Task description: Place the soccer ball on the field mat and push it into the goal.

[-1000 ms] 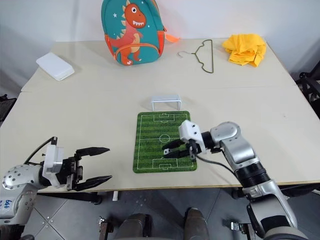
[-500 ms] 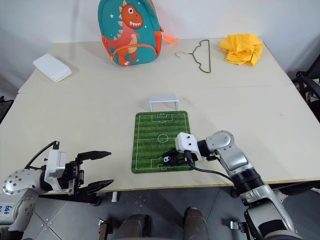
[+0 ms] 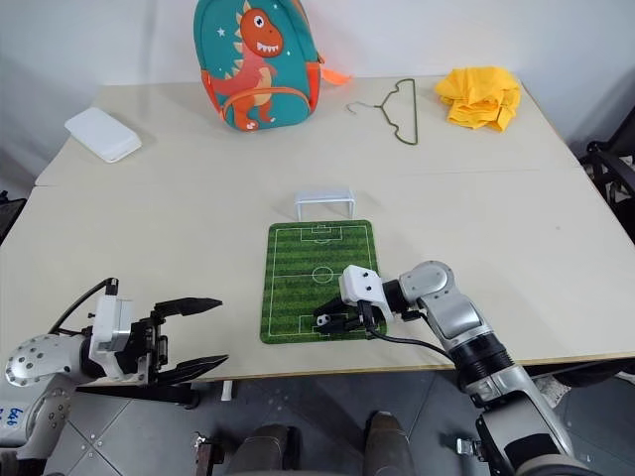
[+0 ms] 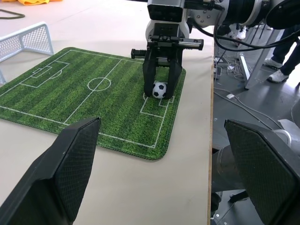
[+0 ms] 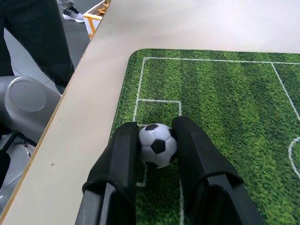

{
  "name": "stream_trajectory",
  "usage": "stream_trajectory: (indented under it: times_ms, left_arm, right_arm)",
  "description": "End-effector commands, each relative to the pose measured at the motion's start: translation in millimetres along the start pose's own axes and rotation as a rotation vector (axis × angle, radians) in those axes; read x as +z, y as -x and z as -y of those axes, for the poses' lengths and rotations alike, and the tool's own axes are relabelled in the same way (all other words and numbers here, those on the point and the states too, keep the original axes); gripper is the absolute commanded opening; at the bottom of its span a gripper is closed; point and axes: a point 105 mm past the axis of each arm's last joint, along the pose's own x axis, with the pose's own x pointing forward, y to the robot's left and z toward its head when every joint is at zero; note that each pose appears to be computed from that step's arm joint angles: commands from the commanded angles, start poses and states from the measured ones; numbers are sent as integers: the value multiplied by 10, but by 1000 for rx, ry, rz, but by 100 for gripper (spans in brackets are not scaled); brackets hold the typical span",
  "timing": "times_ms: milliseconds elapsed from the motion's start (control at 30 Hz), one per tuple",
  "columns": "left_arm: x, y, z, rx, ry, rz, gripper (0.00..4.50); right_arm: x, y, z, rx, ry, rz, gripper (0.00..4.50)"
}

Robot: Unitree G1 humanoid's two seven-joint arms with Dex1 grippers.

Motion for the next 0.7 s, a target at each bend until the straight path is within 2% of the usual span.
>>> stream_trajectory:
  times_ms: [33,133,433,700]
  left_arm:
    - [84,19,-1,5,-31,4,450]
    - [86,20,0,6,-27,6,450]
    - [93,15,5,0,-12,12,450]
    - [87,7,-7,-3,-3,16,450]
  right_arm:
    - [20,-39,22,-3,12,9,229]
    - [62,-46,24,-2,34,34,324]
    - [137,-12,60,-30,63,81,324]
    - [374,150,124,-81,132,179,324]
